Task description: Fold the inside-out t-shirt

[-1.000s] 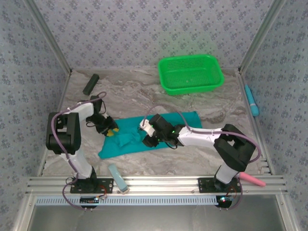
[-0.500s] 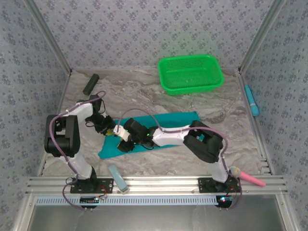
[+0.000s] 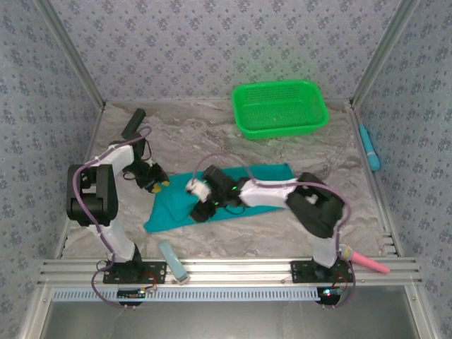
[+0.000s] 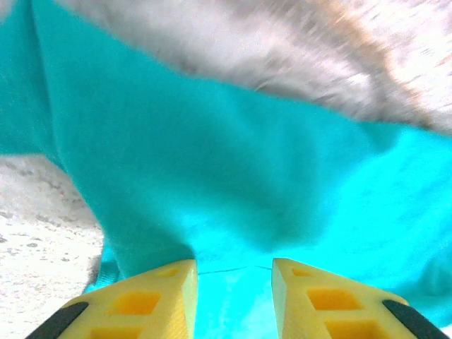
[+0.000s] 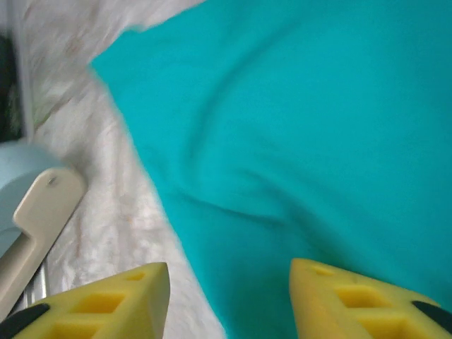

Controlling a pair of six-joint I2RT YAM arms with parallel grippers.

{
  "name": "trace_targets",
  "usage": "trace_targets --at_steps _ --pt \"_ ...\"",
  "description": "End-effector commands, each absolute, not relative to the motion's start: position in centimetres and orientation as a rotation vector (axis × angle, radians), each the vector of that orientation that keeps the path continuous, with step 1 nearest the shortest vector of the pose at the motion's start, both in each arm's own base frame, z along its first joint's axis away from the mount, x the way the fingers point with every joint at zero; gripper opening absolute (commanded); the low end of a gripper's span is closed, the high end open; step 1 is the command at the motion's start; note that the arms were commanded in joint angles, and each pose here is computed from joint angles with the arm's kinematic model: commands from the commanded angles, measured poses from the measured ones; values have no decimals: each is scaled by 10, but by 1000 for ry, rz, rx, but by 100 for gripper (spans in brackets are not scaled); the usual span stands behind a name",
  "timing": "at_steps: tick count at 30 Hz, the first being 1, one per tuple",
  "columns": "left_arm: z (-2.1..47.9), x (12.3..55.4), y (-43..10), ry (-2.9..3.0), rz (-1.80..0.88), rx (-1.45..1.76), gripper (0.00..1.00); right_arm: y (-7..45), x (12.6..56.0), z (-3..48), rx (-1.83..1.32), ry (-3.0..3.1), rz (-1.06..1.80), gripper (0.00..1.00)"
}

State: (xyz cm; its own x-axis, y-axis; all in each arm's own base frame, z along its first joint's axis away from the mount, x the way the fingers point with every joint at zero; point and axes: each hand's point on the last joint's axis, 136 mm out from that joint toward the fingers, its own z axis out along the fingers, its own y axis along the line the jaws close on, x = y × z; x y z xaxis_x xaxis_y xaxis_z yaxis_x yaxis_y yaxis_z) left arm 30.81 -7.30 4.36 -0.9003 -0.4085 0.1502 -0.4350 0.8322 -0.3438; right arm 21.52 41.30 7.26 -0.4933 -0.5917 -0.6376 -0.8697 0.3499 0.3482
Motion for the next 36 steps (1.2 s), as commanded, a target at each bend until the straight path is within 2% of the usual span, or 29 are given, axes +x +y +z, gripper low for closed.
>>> trace_targets --at_steps 1,4,7,11,12,14,18,23,28,36 --pt "65 306 -77 -2979 556 631 33 338 299 113 -744 2314 736 53" --pt "74 302 -81 -3039 452 534 34 241 338 90 -261 2501 428 50" --pt "79 309 -88 -3087 394 404 34 179 338 69 123 2560 351 50" --pt "63 310 -96 -3066 249 229 34 135 330 49 450 2598 322 38" --pt "56 306 -98 -3040 231 197 34 128 325 41 505 2608 315 38" --pt "46 296 -101 -2974 207 154 34 127 319 28 552 2607 335 37" --pt "44 271 -114 -2923 157 6 33 120 323 3 596 2600 357 24" --pt "43 244 -110 -2881 64 -98 34 145 369 5 374 2587 370 20" --pt "40 232 -94 -2914 93 82 35 221 406 8 83 2590 363 20" --pt "43 237 -85 -2970 281 290 35 338 466 22 -117 2525 369 26"
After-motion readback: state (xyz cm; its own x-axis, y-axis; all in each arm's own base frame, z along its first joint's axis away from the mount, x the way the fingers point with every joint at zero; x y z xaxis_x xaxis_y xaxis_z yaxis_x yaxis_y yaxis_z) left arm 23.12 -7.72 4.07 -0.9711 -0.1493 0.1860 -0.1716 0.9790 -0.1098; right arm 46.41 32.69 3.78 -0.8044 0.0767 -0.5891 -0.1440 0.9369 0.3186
